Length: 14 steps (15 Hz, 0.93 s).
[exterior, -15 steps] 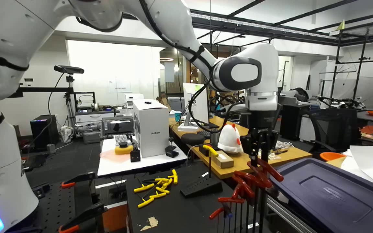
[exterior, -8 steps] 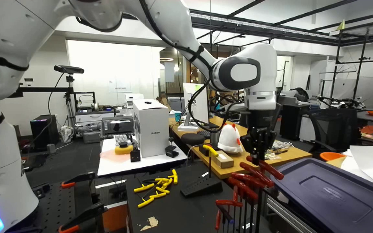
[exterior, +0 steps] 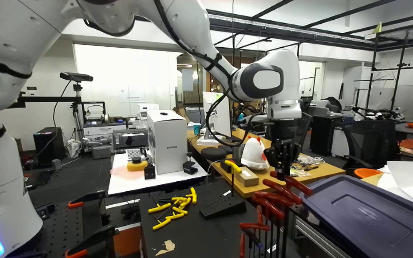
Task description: Remove the longest red wrench from the holder and place it on the table
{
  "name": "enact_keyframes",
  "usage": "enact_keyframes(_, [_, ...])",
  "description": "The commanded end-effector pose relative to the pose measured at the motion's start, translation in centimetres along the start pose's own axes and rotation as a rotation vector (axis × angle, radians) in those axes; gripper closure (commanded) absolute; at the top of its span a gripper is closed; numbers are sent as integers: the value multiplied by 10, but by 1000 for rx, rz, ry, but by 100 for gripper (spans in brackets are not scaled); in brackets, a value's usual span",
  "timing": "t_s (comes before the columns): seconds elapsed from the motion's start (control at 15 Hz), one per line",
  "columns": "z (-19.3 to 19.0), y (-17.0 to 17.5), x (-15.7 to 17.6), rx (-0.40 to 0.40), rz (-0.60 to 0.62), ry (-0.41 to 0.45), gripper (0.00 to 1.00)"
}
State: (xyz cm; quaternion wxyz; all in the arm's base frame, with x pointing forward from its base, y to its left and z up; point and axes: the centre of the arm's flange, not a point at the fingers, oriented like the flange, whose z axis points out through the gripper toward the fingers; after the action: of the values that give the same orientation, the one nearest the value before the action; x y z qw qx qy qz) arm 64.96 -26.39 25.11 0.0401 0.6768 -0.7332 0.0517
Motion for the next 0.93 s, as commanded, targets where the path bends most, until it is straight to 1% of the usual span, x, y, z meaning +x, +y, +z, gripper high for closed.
enact_keyframes(0.0, [-30,2,-15,23,-63,54,94])
enact_keyframes(0.2, [-34,0,-25,19,-106,78,94])
enact_keyframes(0.33, [-34,-1,-30,21,-129,75,94])
enact_keyframes(0.67, [-35,-2,-32,41,-185,25,94])
enact_keyframes(0.87, [-37,-3,-31,47,-218,14,94])
